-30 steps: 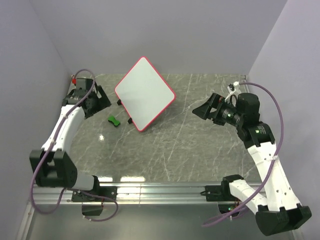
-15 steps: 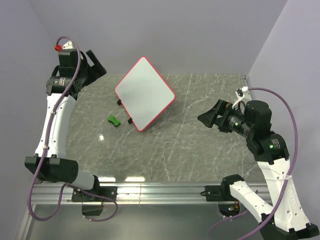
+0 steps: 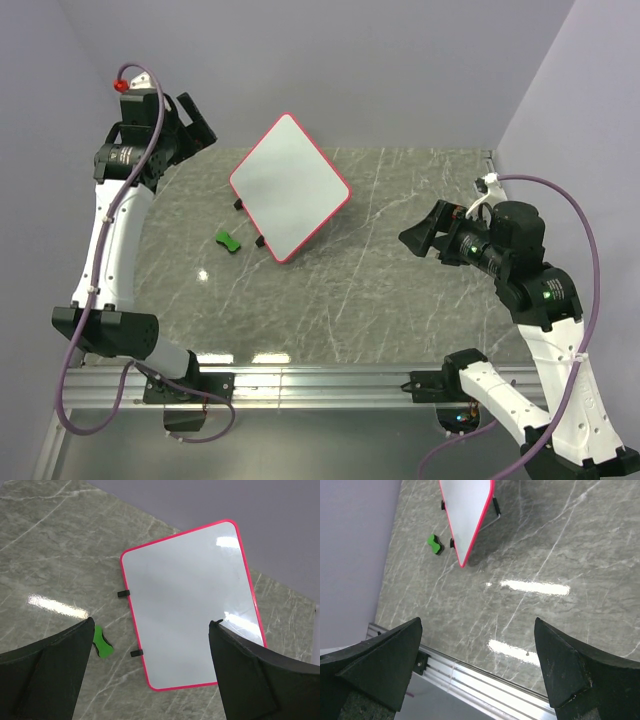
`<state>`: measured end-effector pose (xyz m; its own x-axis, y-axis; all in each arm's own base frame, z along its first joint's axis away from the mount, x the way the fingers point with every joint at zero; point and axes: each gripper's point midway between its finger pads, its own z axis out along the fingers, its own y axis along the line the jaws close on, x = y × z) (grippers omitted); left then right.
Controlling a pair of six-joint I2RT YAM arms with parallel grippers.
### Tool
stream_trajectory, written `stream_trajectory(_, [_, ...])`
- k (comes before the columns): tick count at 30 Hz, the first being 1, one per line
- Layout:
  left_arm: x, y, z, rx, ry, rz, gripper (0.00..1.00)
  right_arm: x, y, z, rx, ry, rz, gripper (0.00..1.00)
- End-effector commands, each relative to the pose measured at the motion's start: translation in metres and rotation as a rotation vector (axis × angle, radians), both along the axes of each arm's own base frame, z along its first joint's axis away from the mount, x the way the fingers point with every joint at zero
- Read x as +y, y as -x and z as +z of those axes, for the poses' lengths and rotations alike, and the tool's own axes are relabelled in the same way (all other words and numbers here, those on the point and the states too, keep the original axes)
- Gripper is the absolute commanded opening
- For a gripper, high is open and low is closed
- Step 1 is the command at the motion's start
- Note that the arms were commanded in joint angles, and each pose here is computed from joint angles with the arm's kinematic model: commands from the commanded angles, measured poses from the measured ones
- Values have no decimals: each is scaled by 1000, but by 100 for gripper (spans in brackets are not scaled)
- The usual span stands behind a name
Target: Erase the whiteboard
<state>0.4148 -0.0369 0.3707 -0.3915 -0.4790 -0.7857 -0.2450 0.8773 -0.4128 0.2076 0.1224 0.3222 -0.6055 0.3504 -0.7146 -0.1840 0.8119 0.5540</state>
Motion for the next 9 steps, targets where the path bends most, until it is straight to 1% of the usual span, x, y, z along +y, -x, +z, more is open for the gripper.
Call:
stream_trajectory(1, [-3, -6, 14, -48, -21, -15, 99, -3, 2, 13, -49, 14, -6, 100])
stream_trajectory(4, [-5, -8, 14, -59, -24, -27, 100, -3, 2, 14, -54, 11, -6, 100])
stream_trajectory(6, [-13, -10, 14, -75, -35, -67, 99, -4, 1, 15, -58, 15, -7, 100])
stream_trajectory(9, [-14, -12, 9, -68, -54, -68, 100, -4, 1, 18, -65, 11, -13, 100])
